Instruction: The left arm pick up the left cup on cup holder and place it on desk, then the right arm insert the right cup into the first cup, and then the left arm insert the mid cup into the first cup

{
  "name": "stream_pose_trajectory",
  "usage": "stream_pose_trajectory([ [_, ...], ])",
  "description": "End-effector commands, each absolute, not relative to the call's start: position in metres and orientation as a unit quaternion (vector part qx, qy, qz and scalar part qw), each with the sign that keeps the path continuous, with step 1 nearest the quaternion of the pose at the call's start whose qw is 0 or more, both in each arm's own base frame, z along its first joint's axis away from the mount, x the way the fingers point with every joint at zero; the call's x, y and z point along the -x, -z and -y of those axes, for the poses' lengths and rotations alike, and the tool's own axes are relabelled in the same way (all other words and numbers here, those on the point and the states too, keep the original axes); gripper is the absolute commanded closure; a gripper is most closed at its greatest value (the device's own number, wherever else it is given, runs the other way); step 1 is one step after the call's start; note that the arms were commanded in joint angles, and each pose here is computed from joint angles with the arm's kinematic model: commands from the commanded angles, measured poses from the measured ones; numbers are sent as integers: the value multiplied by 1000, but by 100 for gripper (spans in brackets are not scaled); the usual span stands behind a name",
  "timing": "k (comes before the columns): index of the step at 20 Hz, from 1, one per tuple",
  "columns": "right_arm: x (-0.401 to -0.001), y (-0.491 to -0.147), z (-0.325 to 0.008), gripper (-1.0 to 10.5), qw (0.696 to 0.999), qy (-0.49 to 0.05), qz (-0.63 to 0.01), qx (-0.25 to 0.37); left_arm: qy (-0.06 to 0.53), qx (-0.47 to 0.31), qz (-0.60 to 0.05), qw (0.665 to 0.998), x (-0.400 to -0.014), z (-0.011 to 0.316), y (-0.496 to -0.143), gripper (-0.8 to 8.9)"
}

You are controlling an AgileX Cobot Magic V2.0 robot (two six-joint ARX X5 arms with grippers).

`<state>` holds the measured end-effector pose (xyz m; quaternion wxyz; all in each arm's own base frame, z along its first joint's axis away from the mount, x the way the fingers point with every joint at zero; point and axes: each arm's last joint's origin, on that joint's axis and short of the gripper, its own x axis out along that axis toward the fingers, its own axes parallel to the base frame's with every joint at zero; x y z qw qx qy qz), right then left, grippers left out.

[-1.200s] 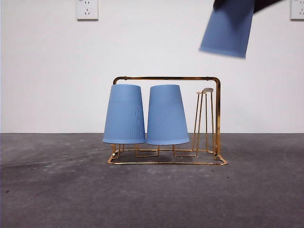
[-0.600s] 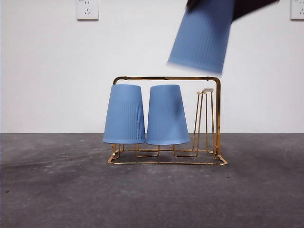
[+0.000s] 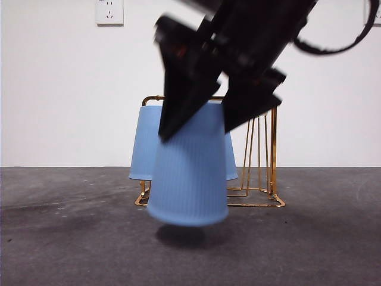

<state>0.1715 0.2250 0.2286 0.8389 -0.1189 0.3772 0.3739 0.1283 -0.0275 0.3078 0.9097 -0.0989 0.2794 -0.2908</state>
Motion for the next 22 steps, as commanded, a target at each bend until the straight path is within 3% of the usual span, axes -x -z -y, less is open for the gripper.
stream_pose_trajectory([
  [1, -173, -220, -234, 672, 835, -375, -384, 124, 299, 90, -267, 912, -129, 28, -314, 283],
  [7, -176, -204, -240, 654, 826, -370, -403, 136, 299, 90, -267, 912, -129, 28, -314, 283],
  [14, -176, -206, -240, 446, 828, -369, -400, 136, 299, 90, -267, 912, -129, 28, -314, 282],
  [17, -173, -228, -235, 445, 843, -372, -369, 122, 303, 89, -268, 910, -130, 29, -313, 282],
  [22, -157, -291, -208, 445, 872, -367, -310, 97, 318, 95, -239, 913, -145, 41, -318, 281],
])
